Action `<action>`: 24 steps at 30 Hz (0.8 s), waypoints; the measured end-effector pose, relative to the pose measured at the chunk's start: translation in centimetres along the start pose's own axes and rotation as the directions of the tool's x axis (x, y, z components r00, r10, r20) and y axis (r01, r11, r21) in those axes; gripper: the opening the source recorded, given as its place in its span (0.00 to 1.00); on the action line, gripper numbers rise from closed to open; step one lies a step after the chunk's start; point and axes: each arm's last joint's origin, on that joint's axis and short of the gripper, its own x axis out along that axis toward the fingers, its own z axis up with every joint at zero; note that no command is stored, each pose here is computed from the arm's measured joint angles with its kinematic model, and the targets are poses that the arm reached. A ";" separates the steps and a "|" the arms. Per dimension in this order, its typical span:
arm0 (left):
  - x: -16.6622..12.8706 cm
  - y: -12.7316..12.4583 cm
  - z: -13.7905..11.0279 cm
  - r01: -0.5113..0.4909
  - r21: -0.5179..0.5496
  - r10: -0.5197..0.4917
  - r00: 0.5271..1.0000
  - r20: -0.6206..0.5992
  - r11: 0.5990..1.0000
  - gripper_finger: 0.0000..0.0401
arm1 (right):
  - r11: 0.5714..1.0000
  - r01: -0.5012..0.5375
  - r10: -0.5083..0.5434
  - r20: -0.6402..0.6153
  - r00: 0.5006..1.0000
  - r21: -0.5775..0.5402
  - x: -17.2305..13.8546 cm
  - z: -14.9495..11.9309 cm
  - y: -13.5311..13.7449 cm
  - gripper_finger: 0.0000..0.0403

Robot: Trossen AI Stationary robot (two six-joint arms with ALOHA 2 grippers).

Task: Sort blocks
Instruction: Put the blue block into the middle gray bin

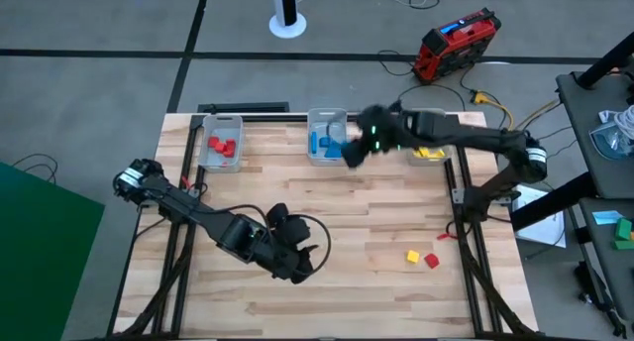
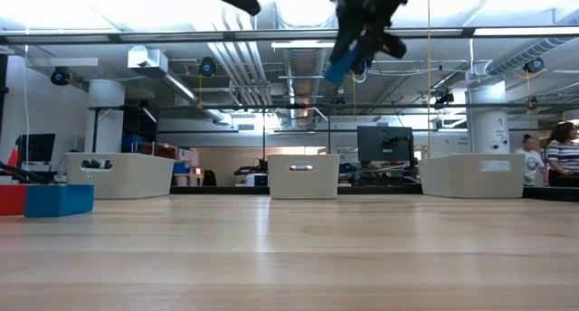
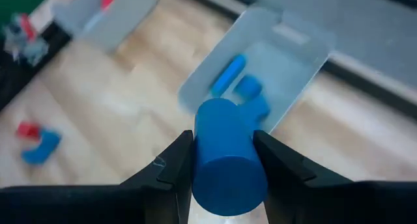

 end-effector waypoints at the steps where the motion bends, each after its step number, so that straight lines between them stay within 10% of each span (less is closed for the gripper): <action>1: -0.1 0.0 -0.1 0.003 -0.024 -0.004 1.000 -0.011 1.000 0.51 | 1.000 0.014 -0.014 0.020 1.000 0.011 0.1 0.7 -0.9 0.31; 9: -1.2 0.5 0.6 0.022 -0.116 -0.021 1.000 0.014 0.993 0.48 | 1.000 0.008 -0.010 0.080 0.997 0.029 2.6 4.3 -4.6 0.31; 24: -5.5 3.4 2.4 -0.046 -0.187 0.074 0.986 0.147 0.981 0.44 | 0.979 0.140 -0.164 -0.171 0.971 -0.146 12.8 6.9 -6.5 0.31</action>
